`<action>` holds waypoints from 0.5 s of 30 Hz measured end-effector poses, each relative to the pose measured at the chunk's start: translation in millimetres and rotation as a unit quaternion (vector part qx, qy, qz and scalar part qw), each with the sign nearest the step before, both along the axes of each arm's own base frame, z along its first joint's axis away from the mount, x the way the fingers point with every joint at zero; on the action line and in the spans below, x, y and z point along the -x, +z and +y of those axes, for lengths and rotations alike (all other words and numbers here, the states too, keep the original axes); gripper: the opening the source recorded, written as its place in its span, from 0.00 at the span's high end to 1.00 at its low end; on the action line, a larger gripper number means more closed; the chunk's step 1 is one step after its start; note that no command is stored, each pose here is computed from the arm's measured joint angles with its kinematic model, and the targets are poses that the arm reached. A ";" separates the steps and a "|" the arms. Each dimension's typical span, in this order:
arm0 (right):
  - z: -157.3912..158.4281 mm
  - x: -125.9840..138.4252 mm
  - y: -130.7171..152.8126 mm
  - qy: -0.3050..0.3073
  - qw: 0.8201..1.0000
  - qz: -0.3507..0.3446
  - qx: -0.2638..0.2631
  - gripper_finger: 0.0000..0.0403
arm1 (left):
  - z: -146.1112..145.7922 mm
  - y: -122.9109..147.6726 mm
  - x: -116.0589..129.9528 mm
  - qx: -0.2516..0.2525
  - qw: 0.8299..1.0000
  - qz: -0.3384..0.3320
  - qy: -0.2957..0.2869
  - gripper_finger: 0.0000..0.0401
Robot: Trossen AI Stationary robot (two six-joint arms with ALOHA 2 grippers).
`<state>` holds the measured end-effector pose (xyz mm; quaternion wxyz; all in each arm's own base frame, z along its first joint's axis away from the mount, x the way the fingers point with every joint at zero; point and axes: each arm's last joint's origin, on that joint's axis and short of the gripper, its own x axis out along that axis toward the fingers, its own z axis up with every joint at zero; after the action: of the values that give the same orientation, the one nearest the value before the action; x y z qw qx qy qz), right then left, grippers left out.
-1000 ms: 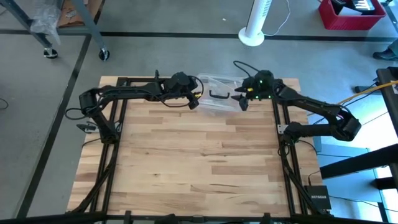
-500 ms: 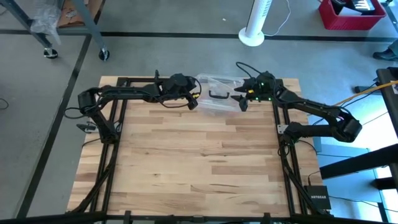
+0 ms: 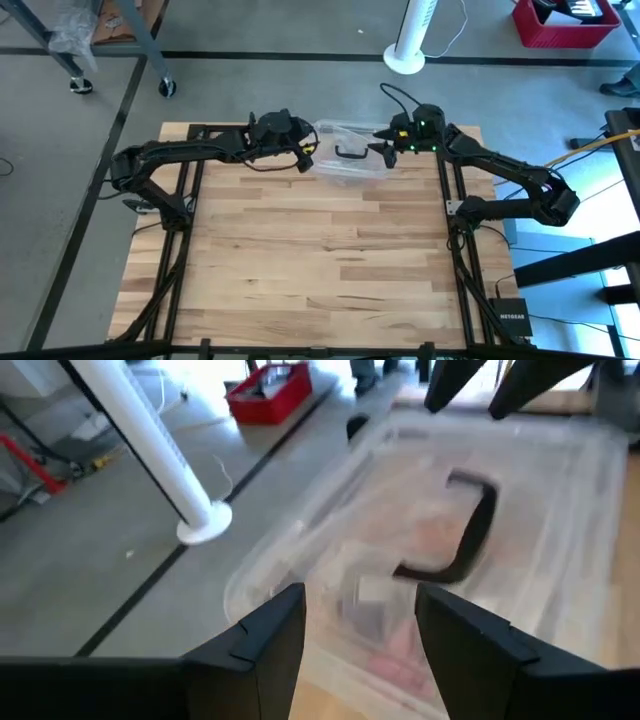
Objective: Roll bandage
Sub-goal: Close the transparent bin, then return to Home Position
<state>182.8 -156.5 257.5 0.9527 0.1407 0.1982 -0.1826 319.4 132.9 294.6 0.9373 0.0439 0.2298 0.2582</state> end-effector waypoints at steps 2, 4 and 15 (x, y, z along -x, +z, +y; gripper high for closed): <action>0.1 -1.3 11.8 0.017 1.000 -0.010 -0.001 0.42 | -5.7 10.2 4.5 -0.005 1.000 -0.015 -0.005 0.55; 2.4 -1.5 24.9 0.034 0.999 -0.020 -0.003 0.42 | -13.8 19.3 8.7 -0.008 1.000 -0.022 -0.015 0.55; 86.7 5.8 28.5 0.076 0.997 -0.009 0.028 0.61 | -88.2 3.9 48.4 -0.014 0.990 -0.073 -0.122 0.70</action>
<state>177.0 -69.8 286.0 0.9691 0.0997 0.1949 -0.1138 271.0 44.6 298.5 0.9754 0.0659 0.1496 0.1482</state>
